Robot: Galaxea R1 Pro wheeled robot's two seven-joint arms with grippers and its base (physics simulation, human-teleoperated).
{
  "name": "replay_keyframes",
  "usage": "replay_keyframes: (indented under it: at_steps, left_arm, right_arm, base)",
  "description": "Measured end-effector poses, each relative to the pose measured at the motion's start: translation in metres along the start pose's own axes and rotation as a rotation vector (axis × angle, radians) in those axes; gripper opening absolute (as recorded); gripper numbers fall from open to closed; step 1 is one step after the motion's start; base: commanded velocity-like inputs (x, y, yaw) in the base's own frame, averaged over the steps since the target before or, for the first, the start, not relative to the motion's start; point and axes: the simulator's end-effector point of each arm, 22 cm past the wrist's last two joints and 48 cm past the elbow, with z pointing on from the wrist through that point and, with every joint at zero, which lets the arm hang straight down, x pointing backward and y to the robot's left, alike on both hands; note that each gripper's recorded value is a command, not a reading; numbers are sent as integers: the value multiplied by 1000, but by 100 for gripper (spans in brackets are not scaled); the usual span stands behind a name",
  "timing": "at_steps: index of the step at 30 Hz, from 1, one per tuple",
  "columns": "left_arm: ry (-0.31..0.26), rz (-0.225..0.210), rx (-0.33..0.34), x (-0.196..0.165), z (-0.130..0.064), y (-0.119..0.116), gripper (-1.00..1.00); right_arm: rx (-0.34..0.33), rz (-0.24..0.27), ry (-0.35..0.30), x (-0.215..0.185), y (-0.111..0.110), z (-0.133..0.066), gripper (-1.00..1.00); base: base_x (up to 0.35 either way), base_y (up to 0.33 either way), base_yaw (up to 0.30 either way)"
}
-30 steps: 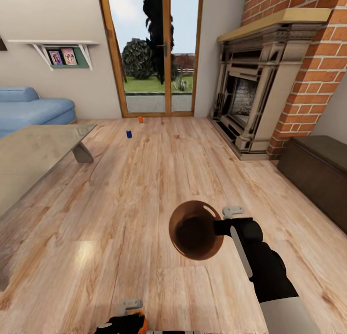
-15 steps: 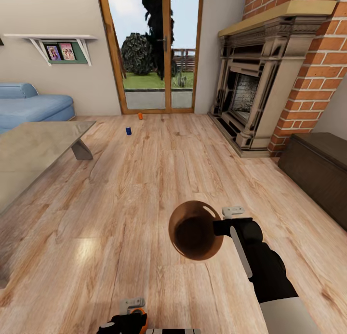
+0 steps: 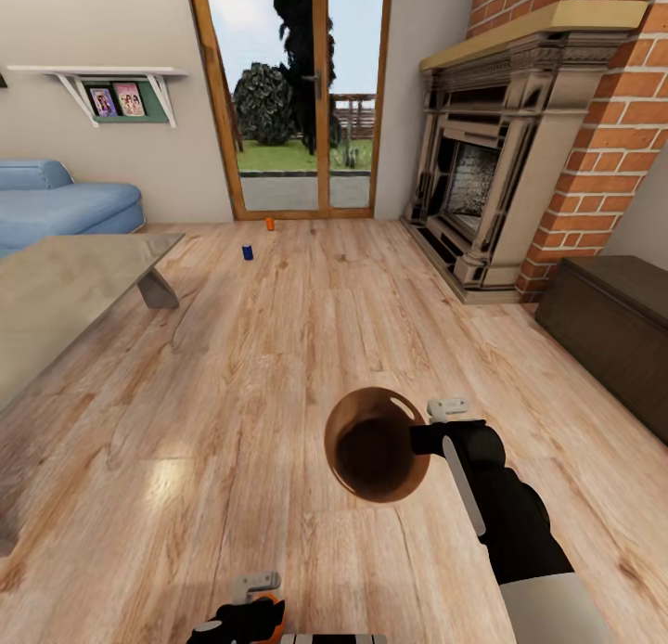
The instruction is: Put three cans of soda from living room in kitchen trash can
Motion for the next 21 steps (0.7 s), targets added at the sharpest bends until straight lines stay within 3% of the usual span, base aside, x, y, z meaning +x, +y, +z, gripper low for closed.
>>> replay_keyframes:
  at_steps: [21]
  left_arm:
    - [-21,-1,-3,0,5,2,100]
  right_arm:
    - [-4,1,27,11,1,12,-100]
  base:
    - [0,0,0]
